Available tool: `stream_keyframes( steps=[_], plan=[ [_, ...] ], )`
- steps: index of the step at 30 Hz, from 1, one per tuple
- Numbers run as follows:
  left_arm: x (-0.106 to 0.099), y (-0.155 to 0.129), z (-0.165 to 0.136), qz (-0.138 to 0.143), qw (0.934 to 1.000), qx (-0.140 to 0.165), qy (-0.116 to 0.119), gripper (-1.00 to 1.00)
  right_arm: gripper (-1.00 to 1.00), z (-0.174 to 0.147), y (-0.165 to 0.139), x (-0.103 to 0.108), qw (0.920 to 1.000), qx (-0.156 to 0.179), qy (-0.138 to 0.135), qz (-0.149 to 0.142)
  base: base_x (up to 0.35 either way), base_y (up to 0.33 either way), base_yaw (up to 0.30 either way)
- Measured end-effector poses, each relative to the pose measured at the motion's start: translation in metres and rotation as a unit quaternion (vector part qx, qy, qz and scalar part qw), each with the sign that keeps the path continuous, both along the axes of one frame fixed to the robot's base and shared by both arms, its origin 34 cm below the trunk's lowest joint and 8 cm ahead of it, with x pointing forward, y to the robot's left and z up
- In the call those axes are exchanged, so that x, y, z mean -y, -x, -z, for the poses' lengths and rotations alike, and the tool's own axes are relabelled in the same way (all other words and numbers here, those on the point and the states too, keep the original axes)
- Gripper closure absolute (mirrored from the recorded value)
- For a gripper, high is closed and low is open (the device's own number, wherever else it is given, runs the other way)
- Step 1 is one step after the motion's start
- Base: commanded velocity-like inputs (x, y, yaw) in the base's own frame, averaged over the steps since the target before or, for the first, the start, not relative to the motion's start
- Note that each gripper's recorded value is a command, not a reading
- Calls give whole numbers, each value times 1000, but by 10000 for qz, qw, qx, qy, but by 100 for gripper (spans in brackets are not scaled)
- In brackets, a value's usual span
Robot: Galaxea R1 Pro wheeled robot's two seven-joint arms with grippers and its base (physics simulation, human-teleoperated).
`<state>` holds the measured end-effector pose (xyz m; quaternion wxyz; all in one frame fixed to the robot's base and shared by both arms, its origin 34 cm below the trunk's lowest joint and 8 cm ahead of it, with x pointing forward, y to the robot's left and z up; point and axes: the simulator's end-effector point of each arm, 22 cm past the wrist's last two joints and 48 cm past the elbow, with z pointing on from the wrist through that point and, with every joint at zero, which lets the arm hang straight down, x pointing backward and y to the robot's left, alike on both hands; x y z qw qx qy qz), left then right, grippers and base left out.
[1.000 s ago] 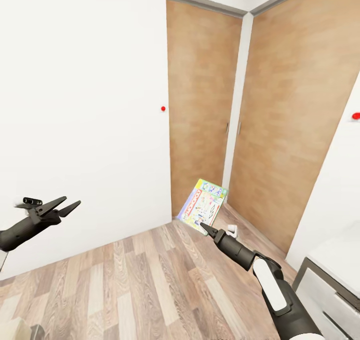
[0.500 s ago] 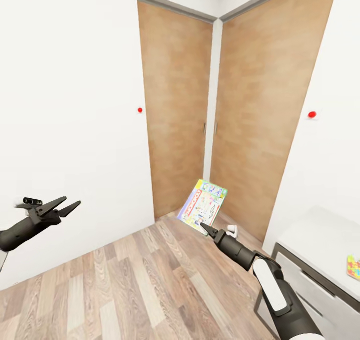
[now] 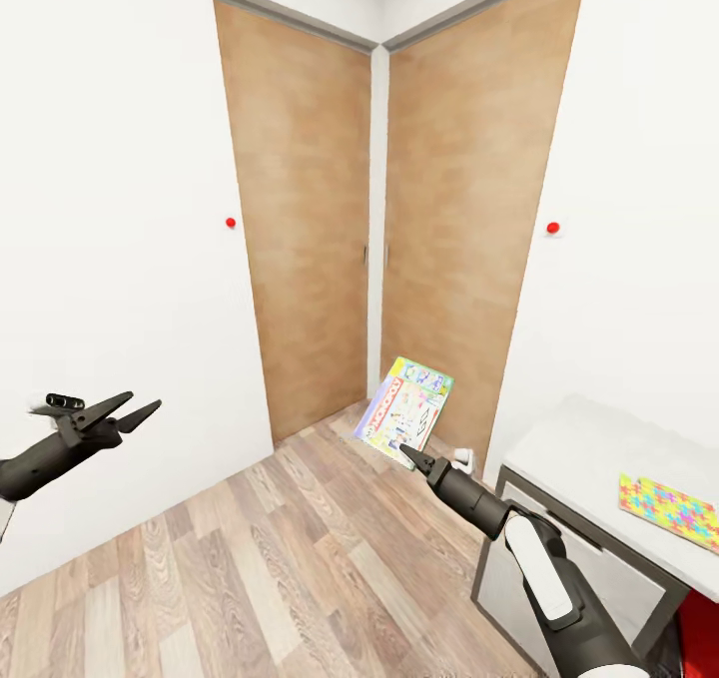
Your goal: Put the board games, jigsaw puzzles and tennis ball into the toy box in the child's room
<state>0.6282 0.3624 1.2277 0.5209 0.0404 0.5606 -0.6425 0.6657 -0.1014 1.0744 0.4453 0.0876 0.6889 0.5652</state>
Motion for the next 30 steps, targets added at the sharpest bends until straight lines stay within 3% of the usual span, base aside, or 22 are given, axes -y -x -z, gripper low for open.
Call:
stream_keyframes(
  steps=[30],
  plan=[
    [0,4,-8,1,10000,73,2,-100,100,-8,2,0,10000,74,1,0,-8,0,-279]
  ],
)
